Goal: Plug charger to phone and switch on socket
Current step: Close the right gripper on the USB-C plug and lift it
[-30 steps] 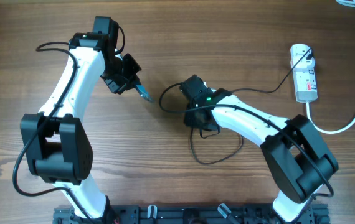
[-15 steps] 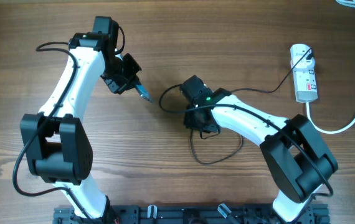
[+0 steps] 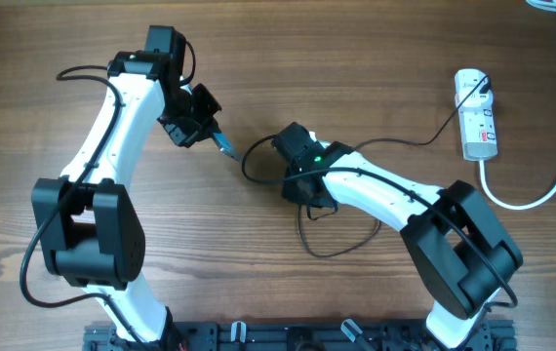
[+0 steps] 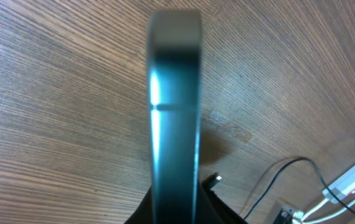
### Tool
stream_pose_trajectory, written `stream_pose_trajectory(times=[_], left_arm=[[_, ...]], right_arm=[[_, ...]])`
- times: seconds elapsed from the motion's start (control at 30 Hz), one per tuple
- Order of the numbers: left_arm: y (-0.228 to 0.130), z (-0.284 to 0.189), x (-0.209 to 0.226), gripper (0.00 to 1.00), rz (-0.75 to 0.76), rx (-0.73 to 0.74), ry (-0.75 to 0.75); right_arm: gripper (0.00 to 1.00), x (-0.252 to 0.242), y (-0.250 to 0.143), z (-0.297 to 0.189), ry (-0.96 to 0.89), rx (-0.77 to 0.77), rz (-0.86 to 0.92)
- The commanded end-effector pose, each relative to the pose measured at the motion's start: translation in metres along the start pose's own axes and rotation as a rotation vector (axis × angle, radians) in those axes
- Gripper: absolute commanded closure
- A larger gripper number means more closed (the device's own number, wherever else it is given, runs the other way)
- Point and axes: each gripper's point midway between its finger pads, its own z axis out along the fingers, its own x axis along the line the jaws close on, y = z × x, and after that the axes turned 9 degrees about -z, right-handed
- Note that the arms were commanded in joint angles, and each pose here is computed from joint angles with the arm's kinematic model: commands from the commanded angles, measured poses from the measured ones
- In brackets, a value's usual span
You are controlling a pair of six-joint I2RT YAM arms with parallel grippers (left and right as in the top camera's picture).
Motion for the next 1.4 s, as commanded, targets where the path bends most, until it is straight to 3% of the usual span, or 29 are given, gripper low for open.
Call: stream_pose_trajectory(times=[0.0, 0.17, 0.37, 0.5, 0.73, 0.87, 0.97, 1.03, 1.13, 1.37], left_arm=[[-0.001, -0.011, -0.005, 0.96, 0.022, -0.023, -0.025], [-0.001, -0.011, -0.005, 0.96, 0.023, -0.022, -0.025], [-0.001, -0.011, -0.005, 0.96, 0.023, -0.023, -0.025], [-0.001, -0.011, -0.005, 0.96, 0.023, -0.022, -0.025], [-0.001, -0.011, -0.005, 0.96, 0.023, -0.022, -0.025], [-0.001, -0.011, -0.005, 0.96, 0.023, -0.023, -0.025], [-0.001, -0.011, -0.005, 0.96, 0.023, -0.022, -0.025], [-0.001, -0.011, -0.005, 0.96, 0.023, -0.022, -0.025], [-0.001, -0.011, -0.005, 0.96, 0.023, -0.022, -0.025], [-0.001, -0.011, -0.004, 0.96, 0.023, -0.022, -0.024]], right_arm=[[0.77, -0.02, -0.02, 0.026, -0.094, 0.065, 0.022], [0.86, -0.02, -0.02, 0.026, -0.094, 0.066, 0.022], [0.84, -0.021, -0.022, 0.026, -0.098, 0.076, 0.029], [0.77, -0.02, -0.024, 0.026, -0.09, 0.085, 0.029], [0.84, -0.02, -0.025, 0.026, -0.091, 0.092, 0.028], [0.83, -0.02, -0.026, 0.026, -0.089, 0.095, 0.027], [0.73, -0.018, -0.027, 0.026, -0.08, 0.103, 0.02], [0.74, -0.018, -0.028, 0.025, -0.079, 0.106, 0.021], [0.85, -0.019, -0.028, 0.025, -0.081, 0.108, 0.021], [0.9, -0.02, -0.03, 0.026, -0.087, 0.115, 0.021]])
